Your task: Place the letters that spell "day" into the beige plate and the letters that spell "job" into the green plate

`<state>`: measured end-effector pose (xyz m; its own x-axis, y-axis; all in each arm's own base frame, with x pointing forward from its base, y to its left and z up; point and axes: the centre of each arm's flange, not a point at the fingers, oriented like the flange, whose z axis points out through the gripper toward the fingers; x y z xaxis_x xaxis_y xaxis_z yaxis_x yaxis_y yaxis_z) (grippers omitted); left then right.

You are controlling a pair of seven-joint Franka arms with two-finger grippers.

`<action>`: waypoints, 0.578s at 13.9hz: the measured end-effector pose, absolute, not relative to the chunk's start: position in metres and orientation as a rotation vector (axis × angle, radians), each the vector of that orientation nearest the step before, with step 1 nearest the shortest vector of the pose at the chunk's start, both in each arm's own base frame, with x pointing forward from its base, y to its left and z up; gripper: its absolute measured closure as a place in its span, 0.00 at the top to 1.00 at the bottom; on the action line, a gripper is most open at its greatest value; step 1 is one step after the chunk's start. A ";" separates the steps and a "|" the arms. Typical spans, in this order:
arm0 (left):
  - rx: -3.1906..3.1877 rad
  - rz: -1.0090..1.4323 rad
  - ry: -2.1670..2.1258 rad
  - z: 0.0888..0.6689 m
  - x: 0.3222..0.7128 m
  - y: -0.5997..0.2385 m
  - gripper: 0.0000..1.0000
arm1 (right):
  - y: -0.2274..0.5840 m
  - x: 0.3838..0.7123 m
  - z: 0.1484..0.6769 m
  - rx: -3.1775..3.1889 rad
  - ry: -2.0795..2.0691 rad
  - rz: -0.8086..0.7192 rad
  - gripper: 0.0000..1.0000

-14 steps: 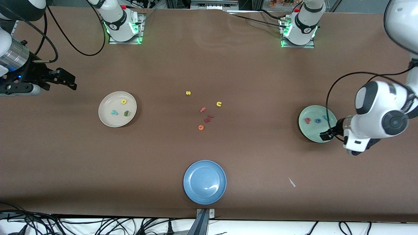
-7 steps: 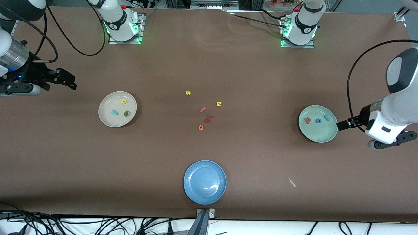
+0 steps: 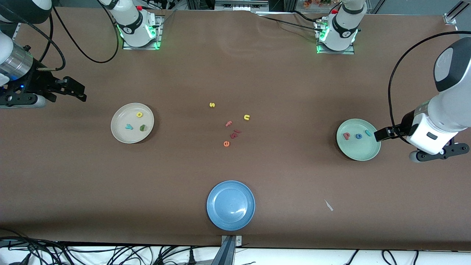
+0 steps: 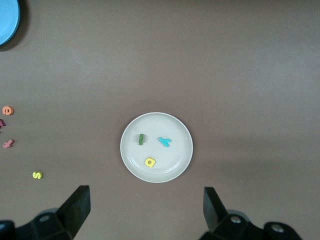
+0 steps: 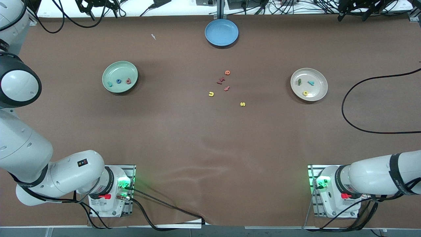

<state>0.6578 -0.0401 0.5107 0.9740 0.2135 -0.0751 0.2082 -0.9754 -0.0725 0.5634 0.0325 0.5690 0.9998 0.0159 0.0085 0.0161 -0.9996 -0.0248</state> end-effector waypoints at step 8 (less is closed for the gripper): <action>-3.058 0.157 -0.338 0.507 0.657 -0.066 1.00 | 0.032 0.563 0.569 -3.117 -0.025 -0.013 1.00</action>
<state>0.6567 -0.0660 0.5074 0.9708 0.2205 -0.0946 0.2142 -0.9741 -0.0722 0.5634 0.0325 0.5690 0.9998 0.0161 0.0085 0.0163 -0.9996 -0.0247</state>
